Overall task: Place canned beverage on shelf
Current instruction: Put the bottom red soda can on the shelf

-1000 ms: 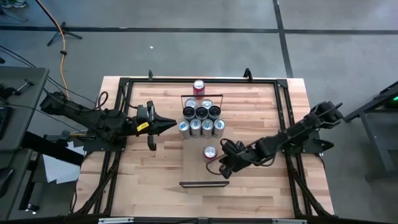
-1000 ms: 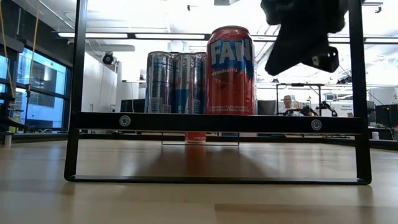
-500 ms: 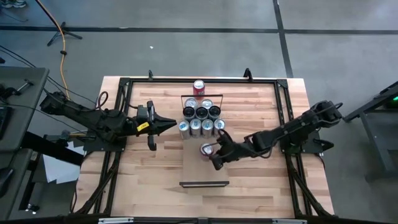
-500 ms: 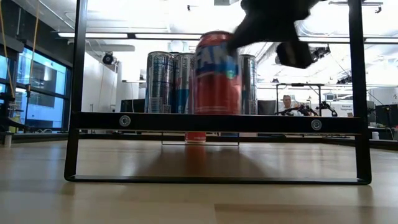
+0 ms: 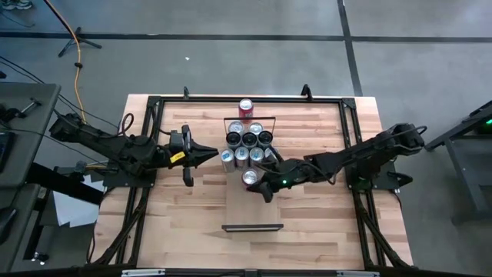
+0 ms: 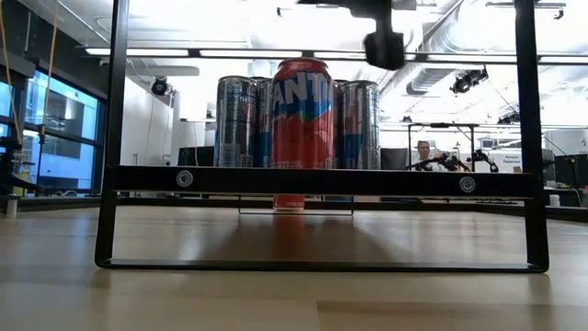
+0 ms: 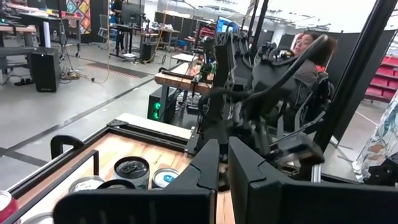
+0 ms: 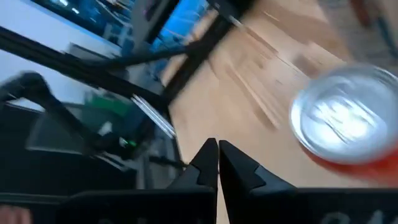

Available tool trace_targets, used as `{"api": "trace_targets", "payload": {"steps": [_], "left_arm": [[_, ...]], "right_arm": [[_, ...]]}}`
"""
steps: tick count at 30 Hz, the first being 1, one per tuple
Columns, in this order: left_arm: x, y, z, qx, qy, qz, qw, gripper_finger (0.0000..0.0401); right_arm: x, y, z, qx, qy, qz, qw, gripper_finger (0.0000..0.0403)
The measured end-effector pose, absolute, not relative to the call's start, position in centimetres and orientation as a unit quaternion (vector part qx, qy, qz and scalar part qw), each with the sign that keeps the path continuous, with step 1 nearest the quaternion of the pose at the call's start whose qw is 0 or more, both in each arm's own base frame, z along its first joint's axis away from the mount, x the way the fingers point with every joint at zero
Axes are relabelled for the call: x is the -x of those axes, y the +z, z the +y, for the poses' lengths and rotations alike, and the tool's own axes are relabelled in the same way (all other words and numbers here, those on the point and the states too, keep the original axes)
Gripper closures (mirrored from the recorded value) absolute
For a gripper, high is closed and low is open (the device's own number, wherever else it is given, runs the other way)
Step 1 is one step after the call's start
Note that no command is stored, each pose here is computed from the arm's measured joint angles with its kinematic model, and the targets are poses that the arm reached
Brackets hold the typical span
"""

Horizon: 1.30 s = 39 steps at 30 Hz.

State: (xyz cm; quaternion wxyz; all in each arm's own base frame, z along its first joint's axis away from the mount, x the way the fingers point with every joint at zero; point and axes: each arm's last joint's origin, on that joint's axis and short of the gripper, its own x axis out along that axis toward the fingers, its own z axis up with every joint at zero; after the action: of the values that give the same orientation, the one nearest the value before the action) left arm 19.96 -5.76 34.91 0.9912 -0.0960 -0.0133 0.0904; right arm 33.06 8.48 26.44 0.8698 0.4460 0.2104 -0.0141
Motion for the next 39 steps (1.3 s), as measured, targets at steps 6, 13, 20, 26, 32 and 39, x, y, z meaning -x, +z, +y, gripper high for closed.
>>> {"api": "trace_targets", "payload": {"steps": [6,13,20,26,32,39], "left_arm": [[-20.0,34.5,-5.8,0.1,0.092,0.004,0.991,0.0401],[-20.0,34.3,-5.8,0.105,0.094,0.013,0.99,0.0401],[-20.0,34.3,-5.8,0.105,0.094,0.013,0.99,0.0401],[-20.0,34.3,-5.8,0.104,0.094,0.015,0.99,0.0401],[-20.0,34.2,-5.8,0.104,0.094,0.017,0.99,0.0401],[-19.9,34.1,-5.8,0.1,0.095,0.024,0.99,0.0401]], "right_arm": [[-30.7,25.6,9.5,-0.423,-0.065,0.306,0.85,0.0403],[-29.5,22.8,10.8,-0.426,-0.201,0.344,0.812,0.0403],[-31.3,19.8,11.4,-0.452,-0.238,0.329,0.794,0.0403],[-31.8,18.7,11.3,-0.452,-0.261,0.319,0.791,0.0403],[-32.3,19.0,10.5,-0.457,-0.275,0.288,0.796,0.0403],[-33.2,19.6,10.0,-0.468,-0.229,0.282,0.806,0.0403]]}}
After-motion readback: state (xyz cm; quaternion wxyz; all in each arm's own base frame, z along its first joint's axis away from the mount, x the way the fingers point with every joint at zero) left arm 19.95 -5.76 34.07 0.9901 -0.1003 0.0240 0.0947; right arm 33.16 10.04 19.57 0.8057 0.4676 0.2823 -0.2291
